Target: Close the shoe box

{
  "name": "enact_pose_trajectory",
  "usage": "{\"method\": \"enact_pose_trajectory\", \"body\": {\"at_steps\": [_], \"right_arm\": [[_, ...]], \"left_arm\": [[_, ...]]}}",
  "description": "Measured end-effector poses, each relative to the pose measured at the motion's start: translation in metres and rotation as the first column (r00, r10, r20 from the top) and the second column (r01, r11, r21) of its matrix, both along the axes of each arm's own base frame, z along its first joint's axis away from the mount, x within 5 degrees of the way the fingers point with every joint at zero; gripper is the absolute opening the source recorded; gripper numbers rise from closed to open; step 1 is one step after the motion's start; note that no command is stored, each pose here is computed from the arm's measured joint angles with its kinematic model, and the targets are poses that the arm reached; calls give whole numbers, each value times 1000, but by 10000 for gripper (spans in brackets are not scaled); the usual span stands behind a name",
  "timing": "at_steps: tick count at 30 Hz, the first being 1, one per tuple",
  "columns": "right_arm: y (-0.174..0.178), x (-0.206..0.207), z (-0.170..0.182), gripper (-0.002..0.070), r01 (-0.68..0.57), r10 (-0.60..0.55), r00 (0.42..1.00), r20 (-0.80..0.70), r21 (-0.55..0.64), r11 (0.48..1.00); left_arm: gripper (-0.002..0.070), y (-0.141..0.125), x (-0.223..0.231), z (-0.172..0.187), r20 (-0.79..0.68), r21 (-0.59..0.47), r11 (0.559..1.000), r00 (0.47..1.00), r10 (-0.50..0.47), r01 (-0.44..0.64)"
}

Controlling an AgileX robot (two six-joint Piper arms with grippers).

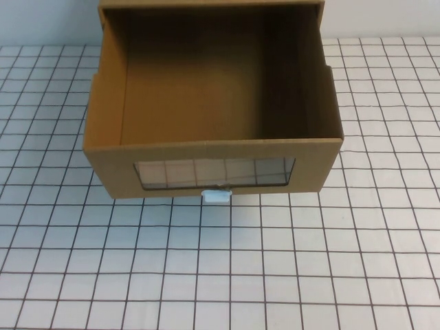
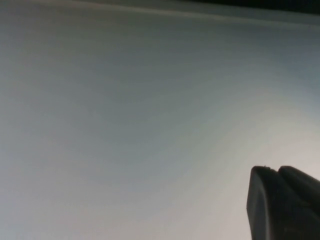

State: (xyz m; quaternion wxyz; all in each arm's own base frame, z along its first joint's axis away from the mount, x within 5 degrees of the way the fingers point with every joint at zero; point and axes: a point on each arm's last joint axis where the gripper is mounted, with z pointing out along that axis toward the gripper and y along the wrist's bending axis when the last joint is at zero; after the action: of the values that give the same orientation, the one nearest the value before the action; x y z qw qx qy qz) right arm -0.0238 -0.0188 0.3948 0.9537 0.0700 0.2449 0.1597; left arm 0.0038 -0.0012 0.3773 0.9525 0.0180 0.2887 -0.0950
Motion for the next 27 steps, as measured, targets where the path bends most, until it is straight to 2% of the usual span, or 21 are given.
{"method": "enact_pose_trajectory", "body": {"at_steps": [4, 9, 13, 16, 18, 20, 23, 27], "right_arm": [[3, 7, 41, -14, -33, 32, 997, -76, -18, 999], [14, 28, 89, -13, -32, -8, 968, -252, -157, 987], [30, 69, 115, -13, -113, -21, 888, -459, -262, 958], [40, 101, 129, -13, -173, -60, 807, -588, -332, 927], [46, 123, 133, -13, -211, -103, 738, -667, -373, 904], [50, 148, 133, -13, -258, -143, 634, -760, -382, 887], [53, 186, 121, -14, -304, -200, 417, -886, -343, 889], [51, 229, 90, -14, -305, -337, 142, -931, -365, 880]], "left_arm": [[-5, -1, 23, 31, -175, -17, 1000, 984, -19, 16], [-5, -7, 56, 67, -403, -10, 999, 914, -36, 36], [-5, -13, 88, 92, -585, 9, 998, 810, -39, 54], [-6, -17, 109, 106, -710, 16, 997, 703, -40, 73], [-6, -20, 121, 114, -773, 7, 996, 632, -48, 84], [-5, -23, 136, 115, -842, -10, 996, 536, -58, 92], [-5, -27, 157, 110, -909, -34, 995, 411, -70, 94], [-5, -29, 180, 98, -946, -5, 997, 322, -31, 82]]}}
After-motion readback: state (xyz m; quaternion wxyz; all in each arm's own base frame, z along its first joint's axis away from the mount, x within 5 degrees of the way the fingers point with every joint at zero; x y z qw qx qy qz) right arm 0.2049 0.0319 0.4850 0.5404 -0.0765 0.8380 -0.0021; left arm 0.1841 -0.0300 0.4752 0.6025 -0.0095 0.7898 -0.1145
